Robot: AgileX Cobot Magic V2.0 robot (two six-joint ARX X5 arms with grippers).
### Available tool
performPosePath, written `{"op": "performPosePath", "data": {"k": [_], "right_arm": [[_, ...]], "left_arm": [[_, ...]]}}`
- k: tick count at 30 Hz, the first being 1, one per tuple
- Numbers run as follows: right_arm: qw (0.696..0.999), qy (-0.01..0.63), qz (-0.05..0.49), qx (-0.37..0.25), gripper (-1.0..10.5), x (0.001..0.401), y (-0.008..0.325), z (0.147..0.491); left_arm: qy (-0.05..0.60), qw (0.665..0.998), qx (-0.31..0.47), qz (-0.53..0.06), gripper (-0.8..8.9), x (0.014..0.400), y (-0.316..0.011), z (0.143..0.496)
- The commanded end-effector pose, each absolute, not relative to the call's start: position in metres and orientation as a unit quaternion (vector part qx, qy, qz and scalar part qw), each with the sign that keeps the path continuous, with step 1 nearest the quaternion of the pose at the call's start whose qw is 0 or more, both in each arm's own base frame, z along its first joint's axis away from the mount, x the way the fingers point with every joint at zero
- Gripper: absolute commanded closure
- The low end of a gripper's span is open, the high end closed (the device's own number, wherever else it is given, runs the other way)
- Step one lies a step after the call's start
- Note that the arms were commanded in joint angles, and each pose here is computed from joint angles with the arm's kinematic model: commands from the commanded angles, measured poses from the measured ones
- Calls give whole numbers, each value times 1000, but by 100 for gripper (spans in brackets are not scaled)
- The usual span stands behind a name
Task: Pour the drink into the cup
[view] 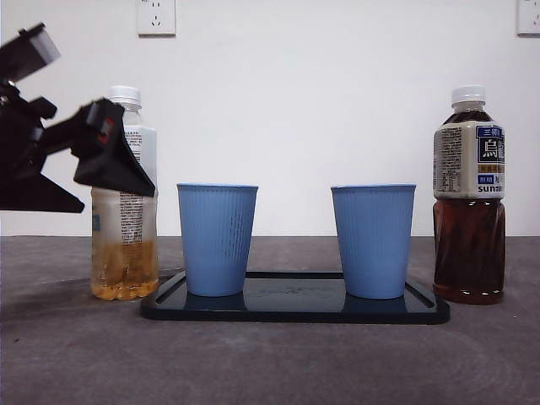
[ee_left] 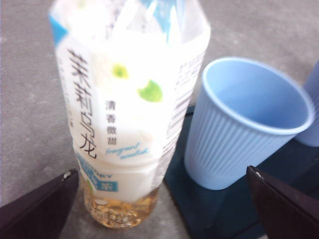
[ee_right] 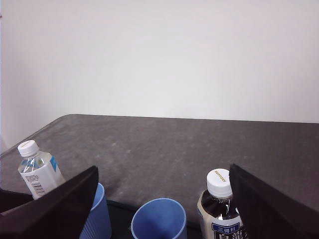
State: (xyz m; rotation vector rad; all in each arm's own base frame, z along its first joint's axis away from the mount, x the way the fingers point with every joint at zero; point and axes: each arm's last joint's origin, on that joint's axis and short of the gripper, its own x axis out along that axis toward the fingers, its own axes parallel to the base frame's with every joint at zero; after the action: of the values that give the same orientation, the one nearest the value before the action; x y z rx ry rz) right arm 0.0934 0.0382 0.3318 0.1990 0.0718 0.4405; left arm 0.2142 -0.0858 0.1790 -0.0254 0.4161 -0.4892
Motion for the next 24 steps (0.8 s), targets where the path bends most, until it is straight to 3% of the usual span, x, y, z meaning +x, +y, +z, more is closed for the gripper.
{"op": "performPosePath", "data": {"k": [1,10,20,24], "right_arm": [[969,21,225,96,527,90,38,338],[966,15,237,99,527,83,36,339],[966,5,238,100,528,77,33,340],[966,6,238,100,528,77,33,340]], "left_arm": [[199,949,2,-244,216,221,-89,174],[185,960,14,-208,220,233,-90,160],[179,962,16,-208,226,241,-92,149],[174,963,21,-203,288,243,-93,146]]}}
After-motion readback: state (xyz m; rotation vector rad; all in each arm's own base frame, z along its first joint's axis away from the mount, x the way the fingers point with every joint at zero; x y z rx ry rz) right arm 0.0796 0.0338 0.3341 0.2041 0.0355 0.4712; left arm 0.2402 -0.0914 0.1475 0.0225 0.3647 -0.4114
